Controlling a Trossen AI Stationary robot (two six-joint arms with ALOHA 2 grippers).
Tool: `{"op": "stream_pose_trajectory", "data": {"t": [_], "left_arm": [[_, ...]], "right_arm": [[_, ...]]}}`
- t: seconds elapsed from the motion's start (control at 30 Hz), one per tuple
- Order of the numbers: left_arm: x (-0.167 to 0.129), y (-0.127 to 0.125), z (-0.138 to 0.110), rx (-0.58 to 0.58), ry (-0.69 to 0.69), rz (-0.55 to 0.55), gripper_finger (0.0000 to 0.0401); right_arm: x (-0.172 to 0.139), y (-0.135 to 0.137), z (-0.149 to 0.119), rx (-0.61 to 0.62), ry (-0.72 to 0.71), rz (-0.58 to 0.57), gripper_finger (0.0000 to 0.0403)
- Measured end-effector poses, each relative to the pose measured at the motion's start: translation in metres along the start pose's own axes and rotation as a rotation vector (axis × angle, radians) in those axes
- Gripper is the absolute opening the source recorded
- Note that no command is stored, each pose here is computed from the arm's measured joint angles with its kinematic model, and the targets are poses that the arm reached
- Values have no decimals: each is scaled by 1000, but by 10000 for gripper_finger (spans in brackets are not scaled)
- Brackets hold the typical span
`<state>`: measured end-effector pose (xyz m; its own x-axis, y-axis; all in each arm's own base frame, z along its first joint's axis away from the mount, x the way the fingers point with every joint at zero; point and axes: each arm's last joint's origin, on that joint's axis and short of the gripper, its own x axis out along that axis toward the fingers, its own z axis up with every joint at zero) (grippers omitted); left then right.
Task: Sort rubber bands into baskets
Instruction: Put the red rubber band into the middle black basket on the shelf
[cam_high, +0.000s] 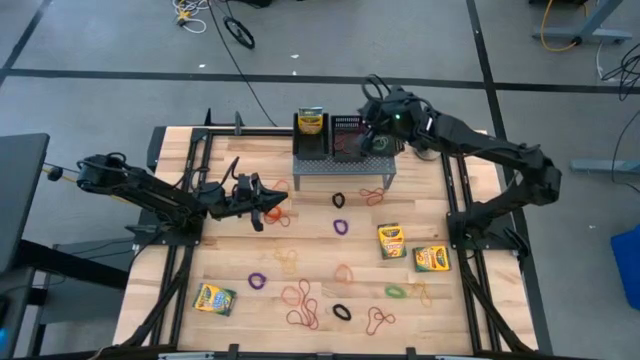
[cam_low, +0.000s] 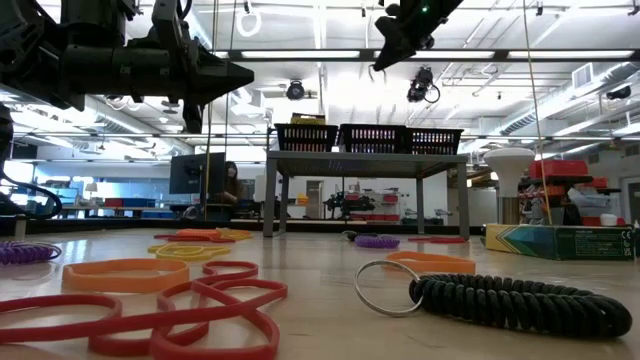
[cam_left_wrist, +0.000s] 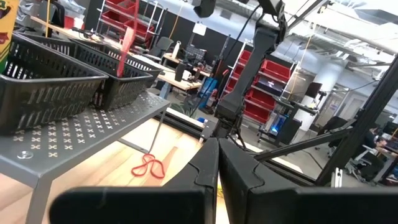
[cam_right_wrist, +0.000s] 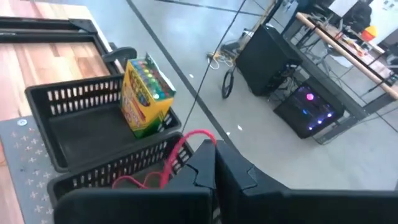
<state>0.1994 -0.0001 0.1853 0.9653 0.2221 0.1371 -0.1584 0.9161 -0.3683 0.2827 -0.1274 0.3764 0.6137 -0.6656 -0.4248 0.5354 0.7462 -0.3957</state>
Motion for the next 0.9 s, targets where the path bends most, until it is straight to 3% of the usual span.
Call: {"op": "stream_pose_trajectory", "data": {"t": [0.9], "left_arm": [[0, 0, 0, 0, -1, 0, 18]], "right_arm": [[36, 5, -14, 11, 99, 5, 4]]}}
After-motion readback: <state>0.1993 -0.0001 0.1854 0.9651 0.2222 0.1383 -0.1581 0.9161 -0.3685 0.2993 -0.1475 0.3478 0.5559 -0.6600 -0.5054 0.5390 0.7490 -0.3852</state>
